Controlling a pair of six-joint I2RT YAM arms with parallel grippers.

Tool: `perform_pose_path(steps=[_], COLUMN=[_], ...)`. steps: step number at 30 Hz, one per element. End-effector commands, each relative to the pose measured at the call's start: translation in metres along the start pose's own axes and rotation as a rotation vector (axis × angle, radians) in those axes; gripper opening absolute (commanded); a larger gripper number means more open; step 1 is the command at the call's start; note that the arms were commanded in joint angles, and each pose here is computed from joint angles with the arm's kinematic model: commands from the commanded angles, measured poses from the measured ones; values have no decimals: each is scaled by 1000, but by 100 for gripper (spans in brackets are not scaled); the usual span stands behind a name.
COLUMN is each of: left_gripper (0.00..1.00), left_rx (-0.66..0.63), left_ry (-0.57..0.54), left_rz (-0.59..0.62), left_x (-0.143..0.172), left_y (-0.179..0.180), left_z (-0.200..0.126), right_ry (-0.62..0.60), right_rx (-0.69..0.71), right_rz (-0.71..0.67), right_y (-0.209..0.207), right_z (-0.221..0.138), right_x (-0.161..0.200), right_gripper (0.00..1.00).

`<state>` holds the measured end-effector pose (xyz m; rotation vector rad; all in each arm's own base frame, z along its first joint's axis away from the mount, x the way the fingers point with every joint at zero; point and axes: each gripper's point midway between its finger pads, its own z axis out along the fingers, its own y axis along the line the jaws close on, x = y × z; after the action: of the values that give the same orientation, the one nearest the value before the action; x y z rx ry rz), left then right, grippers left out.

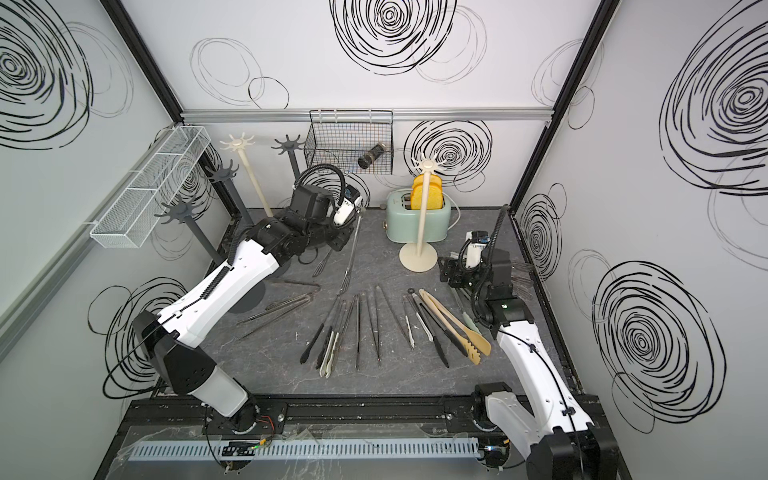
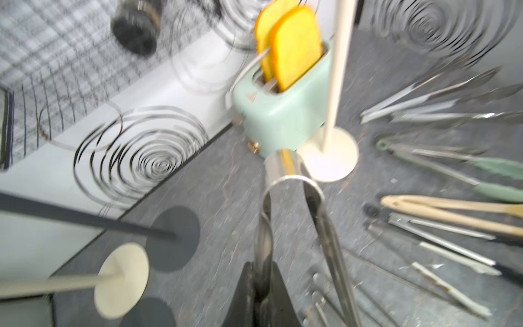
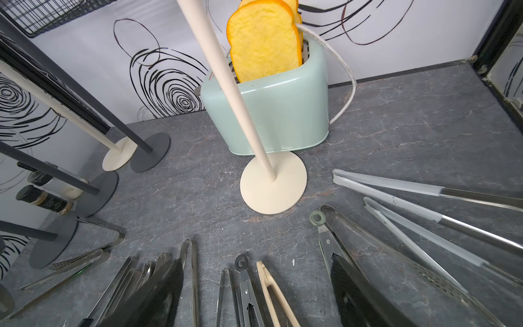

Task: Hang food tongs on kitchen utensil racks
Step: Pick up the food tongs from the center of the board, then hang the food tongs on the rack.

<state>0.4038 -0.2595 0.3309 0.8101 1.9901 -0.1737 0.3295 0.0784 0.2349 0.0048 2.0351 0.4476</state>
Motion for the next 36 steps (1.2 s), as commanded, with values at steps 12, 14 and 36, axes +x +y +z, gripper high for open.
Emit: perform_pose_path(steps=[12, 14, 36], left_gripper=[0, 0, 0], left_rx=[193, 198, 272], left_ry=[-393, -420, -600], left_rz=[83, 83, 120], left_x=[-132, -143, -173], left_y=[-28, -23, -13], left_z=[24, 27, 63], right_ry=[0, 6, 32], right_rx=[-21, -24, -30], right_rz=[-35, -37, -35], right_y=[0, 0, -2], right_z=[-1, 1, 7], right_x=[0, 1, 8], right_gripper=[83, 83, 81])
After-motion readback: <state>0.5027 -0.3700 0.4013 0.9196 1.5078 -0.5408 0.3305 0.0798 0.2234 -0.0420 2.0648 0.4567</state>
